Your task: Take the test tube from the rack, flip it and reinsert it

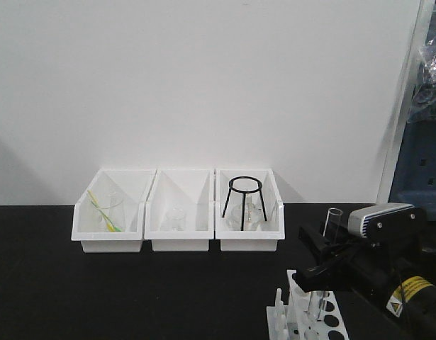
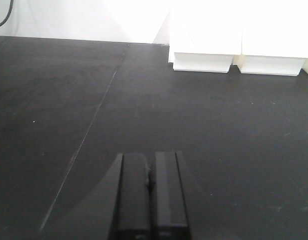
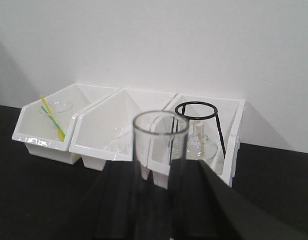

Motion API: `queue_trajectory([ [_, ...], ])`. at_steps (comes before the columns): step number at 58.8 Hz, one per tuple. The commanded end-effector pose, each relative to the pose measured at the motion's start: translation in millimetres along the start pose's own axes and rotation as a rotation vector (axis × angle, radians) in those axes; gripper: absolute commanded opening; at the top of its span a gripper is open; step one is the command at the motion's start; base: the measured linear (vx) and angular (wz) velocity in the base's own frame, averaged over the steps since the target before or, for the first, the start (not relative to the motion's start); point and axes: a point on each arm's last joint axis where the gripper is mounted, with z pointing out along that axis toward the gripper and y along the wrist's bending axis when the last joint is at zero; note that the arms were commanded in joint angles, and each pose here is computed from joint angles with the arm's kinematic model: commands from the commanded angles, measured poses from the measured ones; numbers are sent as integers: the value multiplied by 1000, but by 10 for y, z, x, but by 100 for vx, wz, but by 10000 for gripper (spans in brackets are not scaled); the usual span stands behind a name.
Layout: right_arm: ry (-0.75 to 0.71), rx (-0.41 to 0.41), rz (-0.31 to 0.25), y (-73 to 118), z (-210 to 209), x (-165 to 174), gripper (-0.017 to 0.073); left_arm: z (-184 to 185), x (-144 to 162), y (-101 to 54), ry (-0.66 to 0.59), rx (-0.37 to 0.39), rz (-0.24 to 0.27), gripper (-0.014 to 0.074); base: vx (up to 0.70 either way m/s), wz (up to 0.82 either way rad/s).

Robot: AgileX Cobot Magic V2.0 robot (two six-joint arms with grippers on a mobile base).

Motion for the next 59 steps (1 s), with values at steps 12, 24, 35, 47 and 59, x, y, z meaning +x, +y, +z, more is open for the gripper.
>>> queue_trajectory([
  [12,-140,-30,-48,18,90,-113,75,-13,-83,-17,-98,23,-2,-6,0,0],
  [24,-160,-8,-92,-4,117,-92,75,-13,-83,-17,-98,23,-2,-6,0,0],
  [35,-149,-14,-103,-3,149,-39,76,-13,-83,-17,-98,23,-2,-6,0,0],
  [47,-119,-25,-85,-10,198,192,79,-13,-83,-17,-98,23,-2,-6,0,0],
  [59,-138,-30,-58,-7,136,416,83,-13,-83,-17,-98,23,-2,-6,0,0],
])
